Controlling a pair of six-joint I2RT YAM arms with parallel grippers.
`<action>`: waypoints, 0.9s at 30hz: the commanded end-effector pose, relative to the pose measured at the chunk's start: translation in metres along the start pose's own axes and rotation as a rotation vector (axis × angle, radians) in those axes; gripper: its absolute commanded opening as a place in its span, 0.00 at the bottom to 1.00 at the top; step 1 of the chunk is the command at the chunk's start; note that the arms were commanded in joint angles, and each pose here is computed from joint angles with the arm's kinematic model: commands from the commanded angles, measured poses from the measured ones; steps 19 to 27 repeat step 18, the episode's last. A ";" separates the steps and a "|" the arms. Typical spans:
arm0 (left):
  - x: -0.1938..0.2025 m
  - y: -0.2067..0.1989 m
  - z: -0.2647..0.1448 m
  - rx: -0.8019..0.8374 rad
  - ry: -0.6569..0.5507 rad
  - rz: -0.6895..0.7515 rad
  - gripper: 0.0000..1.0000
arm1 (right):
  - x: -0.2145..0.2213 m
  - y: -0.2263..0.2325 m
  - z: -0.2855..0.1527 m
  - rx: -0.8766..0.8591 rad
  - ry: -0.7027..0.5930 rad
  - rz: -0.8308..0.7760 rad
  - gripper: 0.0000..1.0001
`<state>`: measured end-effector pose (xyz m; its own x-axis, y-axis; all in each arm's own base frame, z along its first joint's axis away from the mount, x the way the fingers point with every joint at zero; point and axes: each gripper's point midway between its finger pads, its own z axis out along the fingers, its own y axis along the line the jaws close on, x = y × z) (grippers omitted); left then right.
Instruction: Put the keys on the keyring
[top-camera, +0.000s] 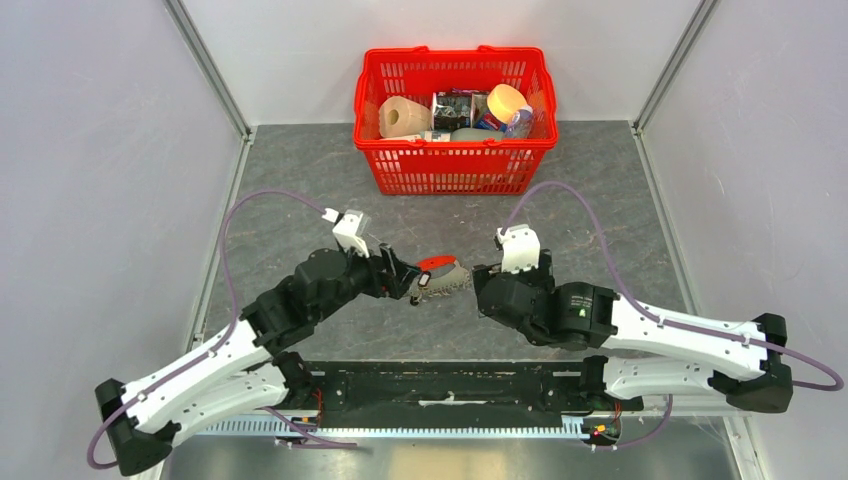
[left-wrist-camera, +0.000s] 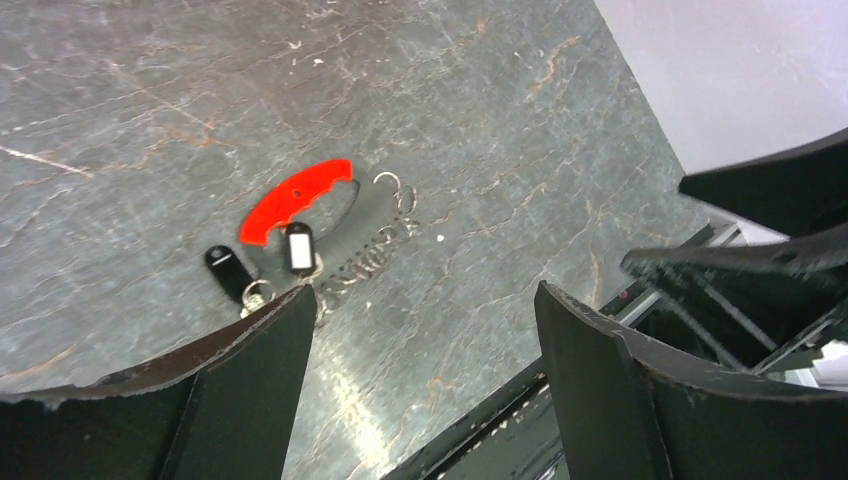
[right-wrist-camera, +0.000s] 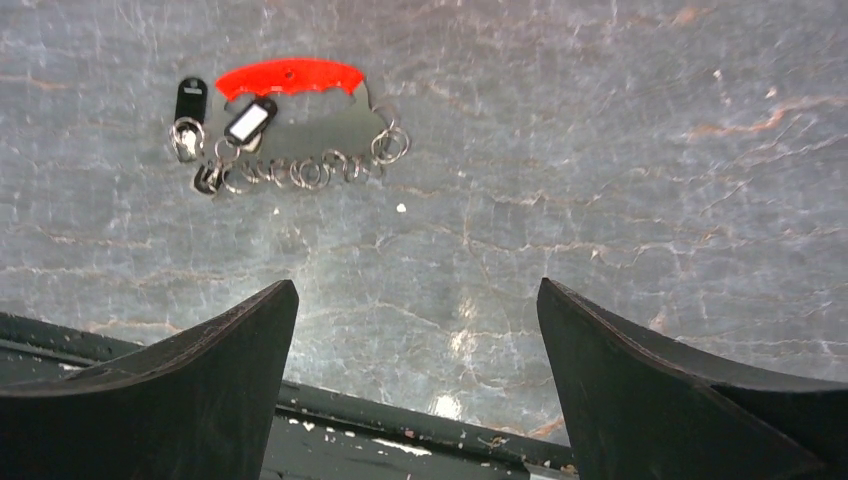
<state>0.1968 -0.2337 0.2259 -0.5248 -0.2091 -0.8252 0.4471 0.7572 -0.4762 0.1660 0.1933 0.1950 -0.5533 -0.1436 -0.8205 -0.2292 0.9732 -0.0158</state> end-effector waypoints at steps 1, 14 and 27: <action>-0.009 0.015 -0.027 -0.060 -0.002 0.093 0.87 | -0.037 -0.010 -0.010 0.058 -0.105 0.011 0.97; -0.037 0.019 -0.068 -0.072 -0.073 0.138 0.89 | -0.067 -0.008 -0.032 -0.002 -0.127 -0.012 0.97; -0.037 0.019 -0.071 -0.065 -0.085 0.135 0.90 | -0.068 -0.007 -0.032 0.006 -0.126 -0.002 0.97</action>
